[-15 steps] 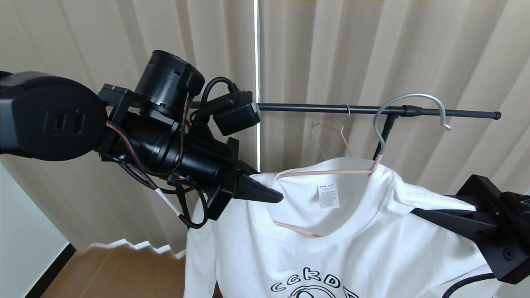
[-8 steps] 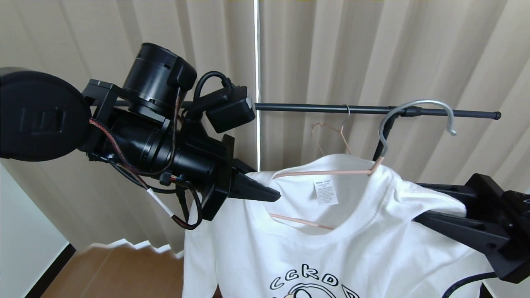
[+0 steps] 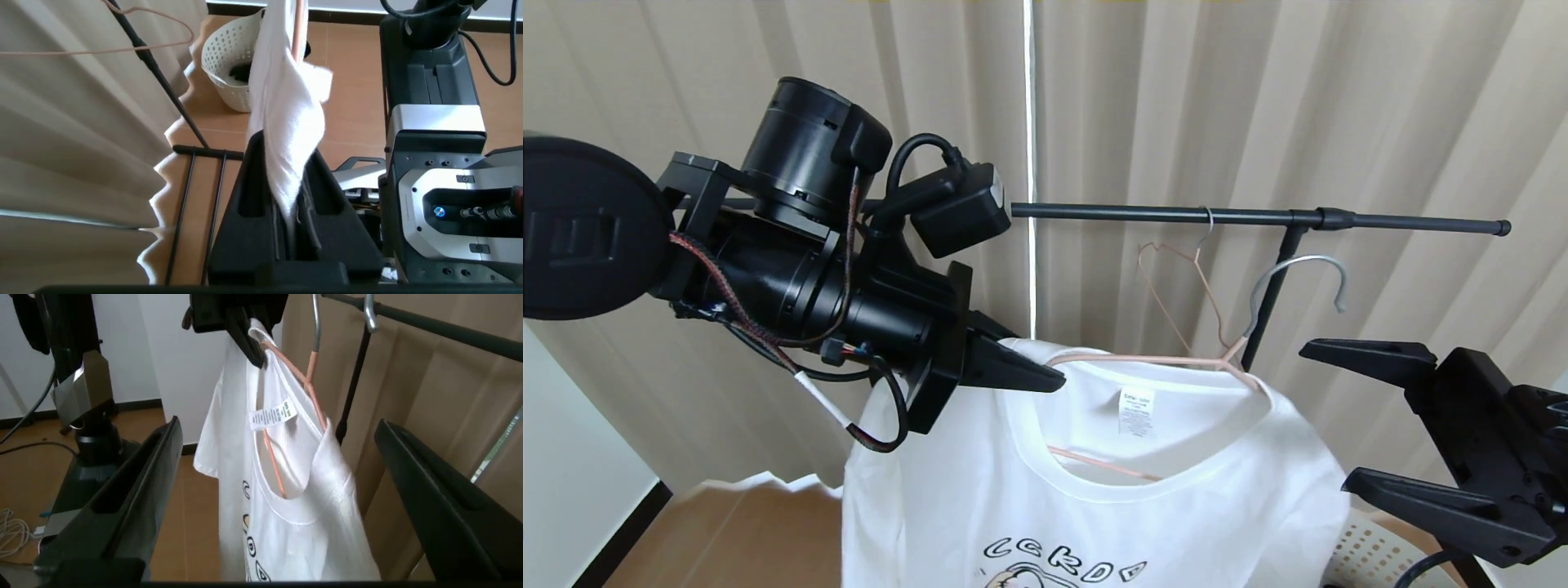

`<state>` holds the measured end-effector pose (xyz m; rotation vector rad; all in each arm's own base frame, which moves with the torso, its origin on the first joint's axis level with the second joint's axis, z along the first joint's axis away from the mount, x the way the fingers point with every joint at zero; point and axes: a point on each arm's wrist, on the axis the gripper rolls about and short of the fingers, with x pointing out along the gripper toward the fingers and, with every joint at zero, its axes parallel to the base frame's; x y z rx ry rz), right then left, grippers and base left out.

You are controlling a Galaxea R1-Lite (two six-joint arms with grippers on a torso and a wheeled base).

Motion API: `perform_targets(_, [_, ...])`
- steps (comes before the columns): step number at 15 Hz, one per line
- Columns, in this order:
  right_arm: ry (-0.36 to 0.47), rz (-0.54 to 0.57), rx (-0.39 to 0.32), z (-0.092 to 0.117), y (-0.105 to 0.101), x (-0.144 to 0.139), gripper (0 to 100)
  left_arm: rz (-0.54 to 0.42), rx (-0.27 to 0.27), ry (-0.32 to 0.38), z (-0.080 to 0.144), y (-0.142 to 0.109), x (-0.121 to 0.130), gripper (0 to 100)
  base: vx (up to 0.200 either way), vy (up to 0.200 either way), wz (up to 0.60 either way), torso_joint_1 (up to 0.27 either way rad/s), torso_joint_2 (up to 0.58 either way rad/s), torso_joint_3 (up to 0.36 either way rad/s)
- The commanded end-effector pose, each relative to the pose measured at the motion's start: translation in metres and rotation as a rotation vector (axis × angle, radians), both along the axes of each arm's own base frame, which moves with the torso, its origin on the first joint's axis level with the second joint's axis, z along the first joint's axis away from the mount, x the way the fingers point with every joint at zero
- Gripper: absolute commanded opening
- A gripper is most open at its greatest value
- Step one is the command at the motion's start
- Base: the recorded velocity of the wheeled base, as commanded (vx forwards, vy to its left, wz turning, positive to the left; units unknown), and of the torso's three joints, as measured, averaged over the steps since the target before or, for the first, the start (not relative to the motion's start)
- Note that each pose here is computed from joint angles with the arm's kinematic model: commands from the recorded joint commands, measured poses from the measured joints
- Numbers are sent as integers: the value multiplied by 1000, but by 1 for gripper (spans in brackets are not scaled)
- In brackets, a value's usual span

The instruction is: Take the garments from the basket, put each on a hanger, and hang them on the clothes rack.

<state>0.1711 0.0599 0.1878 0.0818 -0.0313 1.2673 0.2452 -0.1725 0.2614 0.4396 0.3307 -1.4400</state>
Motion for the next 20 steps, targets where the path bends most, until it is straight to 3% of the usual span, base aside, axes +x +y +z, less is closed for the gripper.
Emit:
perform_targets(1, [8,0,-2,-2,0,2,100,8,-3,-1,1,4,-2,0,0,0,0,0,0,0])
perform_targets(10, [31,-14,-9,-6,0,8,100,34,-5,-2,2,17,-8,0,0,0,0,0,0,0])
perform_targets(12, [-10,-32,-46,-14,0,17,100,56,-10,-2,3,23,-8,0,0,0,0,0,0,0])
perform_targets(14, [-56,-64,-79,-21,-4,24,100,77,-49,-27,3,27,-10,0,0,0,0,0,0,0])
perform_targets(20, [-87,-153,-84,-16,-21,32,100,110,-160,-115,-9,33,-21,0,0,0,0,0,0,0])
